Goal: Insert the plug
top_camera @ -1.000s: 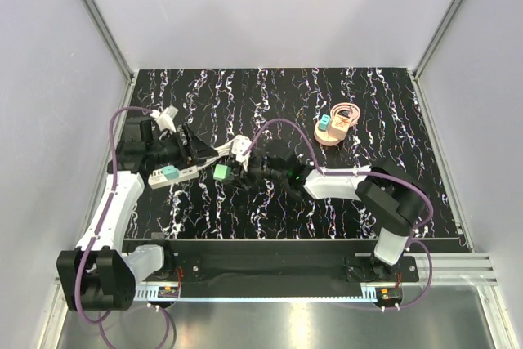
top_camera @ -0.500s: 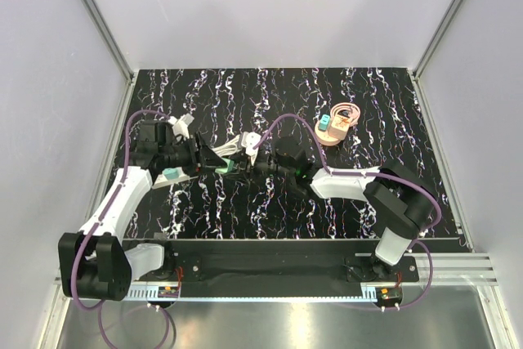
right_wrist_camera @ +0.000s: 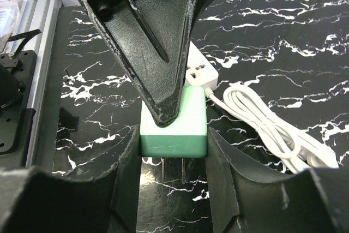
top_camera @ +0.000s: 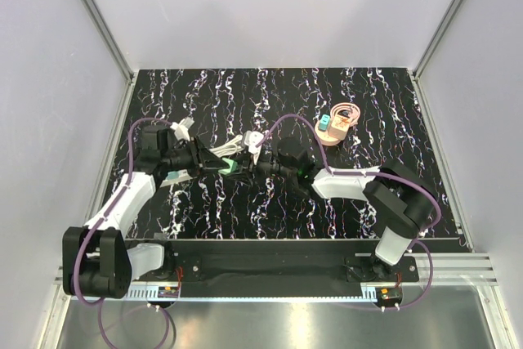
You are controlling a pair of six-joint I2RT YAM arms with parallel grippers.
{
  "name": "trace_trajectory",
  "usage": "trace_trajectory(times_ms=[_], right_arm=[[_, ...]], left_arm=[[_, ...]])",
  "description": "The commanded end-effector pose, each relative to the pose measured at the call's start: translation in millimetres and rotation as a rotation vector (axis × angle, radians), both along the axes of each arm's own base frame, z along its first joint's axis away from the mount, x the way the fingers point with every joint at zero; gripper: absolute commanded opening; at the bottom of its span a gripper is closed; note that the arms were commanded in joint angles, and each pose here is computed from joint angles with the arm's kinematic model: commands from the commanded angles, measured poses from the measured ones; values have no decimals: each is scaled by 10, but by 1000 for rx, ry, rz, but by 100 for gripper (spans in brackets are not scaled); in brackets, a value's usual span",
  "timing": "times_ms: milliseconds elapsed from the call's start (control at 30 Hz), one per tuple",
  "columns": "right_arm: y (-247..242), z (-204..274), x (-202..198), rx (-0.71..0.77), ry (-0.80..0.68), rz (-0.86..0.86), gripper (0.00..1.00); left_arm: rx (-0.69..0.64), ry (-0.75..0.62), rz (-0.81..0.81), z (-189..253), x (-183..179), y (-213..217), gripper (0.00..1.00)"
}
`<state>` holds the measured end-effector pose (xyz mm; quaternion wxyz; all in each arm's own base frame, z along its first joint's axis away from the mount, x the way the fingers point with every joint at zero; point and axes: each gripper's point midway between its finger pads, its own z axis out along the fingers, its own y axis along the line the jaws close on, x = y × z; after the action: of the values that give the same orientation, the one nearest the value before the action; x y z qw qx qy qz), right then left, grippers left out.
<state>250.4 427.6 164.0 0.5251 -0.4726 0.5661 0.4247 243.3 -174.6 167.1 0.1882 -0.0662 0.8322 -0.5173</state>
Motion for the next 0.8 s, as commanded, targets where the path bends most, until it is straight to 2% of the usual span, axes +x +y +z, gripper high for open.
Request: trace_trajectory(times_ms=[0,33,67,167,200,367,467,533,567,633,667,767], right_arm=[[92,350,9,110,-50,0,44],[85,351,19,112,-47,-10,52],[60,358,16,114,-44,-19,69],[-29,477,18,145,-31,-63,88],[-72,506,44,157,-4,-97,99],[-351,821,-40,236,103,-194,100],[-614,962,60,289,158,-350,100],[-728,937,83,270,187,-410,100],[-802,1016,81,281,181,-434,100],[-914,973,133,258,184,-500,100],[-976,1002,129,262,172,-518,100],[-1097,1001,136,268,145,-556,100]], left_arm=[[-127,-16,-67,213,-70,-153,0],[-130,-16,-59,221,-63,-152,0],[-119,-15,-30,205,-22,-139,0],[-75,36,103,138,102,-59,0],[-68,48,152,169,145,-30,0],[2,105,434,218,441,216,0],[51,90,609,453,645,434,0],[89,161,712,486,713,557,0],[161,233,766,384,674,663,0],[194,314,866,512,781,769,0],[277,396,944,407,683,914,0],[290,509,1090,416,696,1039,0]])
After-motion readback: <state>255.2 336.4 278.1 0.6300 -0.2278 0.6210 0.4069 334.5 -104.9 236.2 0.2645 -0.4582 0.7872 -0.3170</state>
